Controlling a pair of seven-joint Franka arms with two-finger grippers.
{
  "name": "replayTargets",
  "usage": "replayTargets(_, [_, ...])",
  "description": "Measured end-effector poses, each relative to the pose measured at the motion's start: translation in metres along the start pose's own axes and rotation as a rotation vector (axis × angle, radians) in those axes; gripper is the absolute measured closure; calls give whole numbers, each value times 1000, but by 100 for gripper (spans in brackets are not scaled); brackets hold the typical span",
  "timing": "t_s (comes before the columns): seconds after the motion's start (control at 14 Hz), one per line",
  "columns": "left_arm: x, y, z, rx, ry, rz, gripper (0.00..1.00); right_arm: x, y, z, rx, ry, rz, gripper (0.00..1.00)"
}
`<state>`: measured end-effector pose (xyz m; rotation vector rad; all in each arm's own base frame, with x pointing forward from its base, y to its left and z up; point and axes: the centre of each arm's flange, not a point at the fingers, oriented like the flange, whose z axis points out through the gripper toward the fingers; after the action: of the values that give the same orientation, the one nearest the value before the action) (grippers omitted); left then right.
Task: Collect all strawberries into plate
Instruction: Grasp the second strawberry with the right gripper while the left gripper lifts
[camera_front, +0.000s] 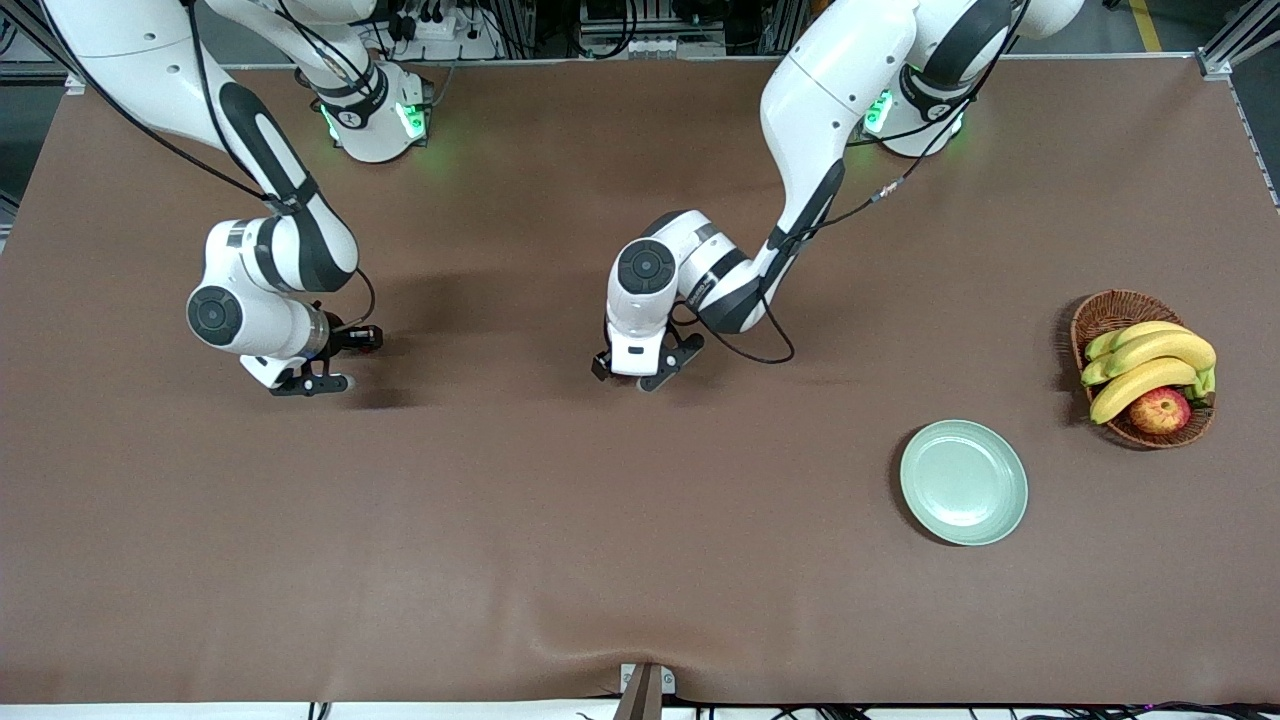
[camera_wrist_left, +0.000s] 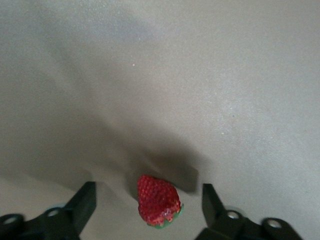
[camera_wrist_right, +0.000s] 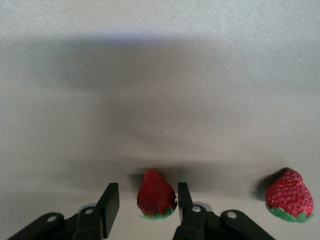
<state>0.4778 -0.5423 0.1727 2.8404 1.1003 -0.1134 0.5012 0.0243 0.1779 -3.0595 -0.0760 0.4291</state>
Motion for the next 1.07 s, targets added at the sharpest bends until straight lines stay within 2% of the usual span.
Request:
replayTargets(0.07, [-1, 0, 0, 0, 0, 2, 20, 0, 3, 1, 1, -2, 5, 46])
replayTargets(0.14, [-2, 0, 0, 0, 0, 3, 20, 0, 5, 2, 2, -4, 9, 54])
replayTargets(0.21, [-3, 0, 0, 0, 0, 4, 26, 0, 6, 3, 3, -5, 12, 67])
replayTargets(0.5, [-6, 1, -2, -2, 0, 8, 67, 0, 6, 2, 4, -10, 12, 68])
replayTargets(0.79, [-6, 3, -4, -13, 7, 14, 67, 9, 4, -17, 18, -34, 22, 68])
replayTargets(0.93, [1, 11, -19, -44, 34, 29, 67, 21, 0, -49, 60, -63, 54, 68])
replayTargets(1.07, [22, 20, -52, -89, 66, 18, 67, 34, -7, -86, 89, -67, 94, 68])
